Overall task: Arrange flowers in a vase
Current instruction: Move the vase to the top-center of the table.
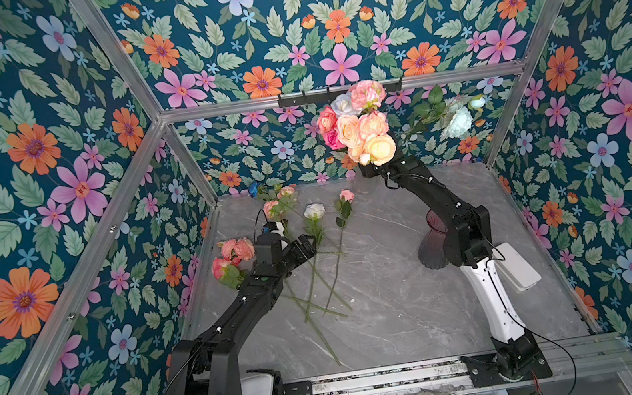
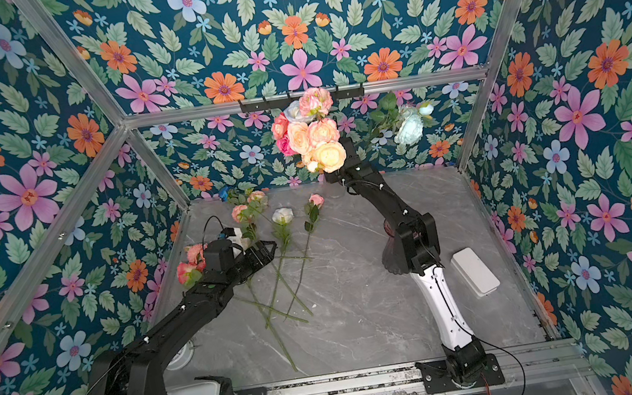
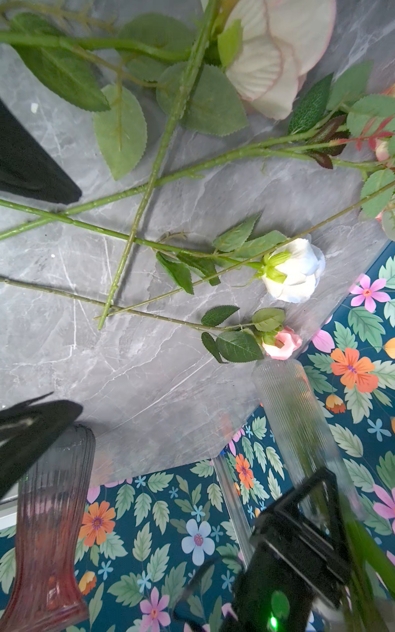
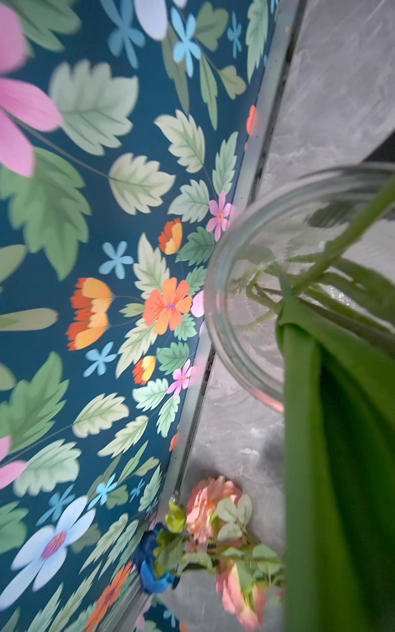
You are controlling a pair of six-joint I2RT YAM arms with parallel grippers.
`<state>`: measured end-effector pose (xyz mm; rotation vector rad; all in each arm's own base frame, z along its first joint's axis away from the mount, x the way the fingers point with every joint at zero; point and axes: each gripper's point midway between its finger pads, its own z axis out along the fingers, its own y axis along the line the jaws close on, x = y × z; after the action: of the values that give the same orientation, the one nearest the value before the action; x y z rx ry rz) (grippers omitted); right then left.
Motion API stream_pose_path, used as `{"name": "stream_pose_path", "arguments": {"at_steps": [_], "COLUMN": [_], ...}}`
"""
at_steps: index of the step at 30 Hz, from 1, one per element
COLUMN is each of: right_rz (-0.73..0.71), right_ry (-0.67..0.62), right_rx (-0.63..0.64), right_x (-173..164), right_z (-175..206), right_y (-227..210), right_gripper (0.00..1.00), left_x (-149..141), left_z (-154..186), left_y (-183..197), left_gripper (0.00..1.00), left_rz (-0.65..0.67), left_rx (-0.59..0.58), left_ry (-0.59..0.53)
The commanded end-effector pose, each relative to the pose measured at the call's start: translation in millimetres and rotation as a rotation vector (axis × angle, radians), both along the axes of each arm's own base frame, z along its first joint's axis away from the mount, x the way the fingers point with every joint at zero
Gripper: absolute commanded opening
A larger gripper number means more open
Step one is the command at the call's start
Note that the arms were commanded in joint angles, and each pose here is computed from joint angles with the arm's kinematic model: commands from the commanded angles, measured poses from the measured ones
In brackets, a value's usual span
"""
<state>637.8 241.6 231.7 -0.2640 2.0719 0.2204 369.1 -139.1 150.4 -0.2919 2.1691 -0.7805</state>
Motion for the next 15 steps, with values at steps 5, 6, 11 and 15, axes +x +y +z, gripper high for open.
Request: {"name": "stream_pose_path", "arguments": {"at_steps": [5,6,11,15], "right_rz": [0.062,0.062,0.071,0.089], "right_ry": [-0.027,-0.020,0.018,0.051], "right_rx": [-0.012,-0.022,-0.054,-0.075], "right_x": [-27,-30,-40,-48], "right_z": [52,50,28,16], "right_y": [-3,-5,-9,-9], "right_gripper": [0.60,0.60,0.59,0.59], "left_x": [0,0,0,0], "left_z": [9,10,10,11], "left_y": [-1,-2,-3,-3], "left_gripper": [0.91,0.91,0.91,0.91], "left_rz": [-0.010,-0.011,-0.014,-0.015], "left_rx": [-0.022,-0.024,-0.035,-0.039], "left_ry": [-0.030,-0.032,-0.034,-0.037]}}
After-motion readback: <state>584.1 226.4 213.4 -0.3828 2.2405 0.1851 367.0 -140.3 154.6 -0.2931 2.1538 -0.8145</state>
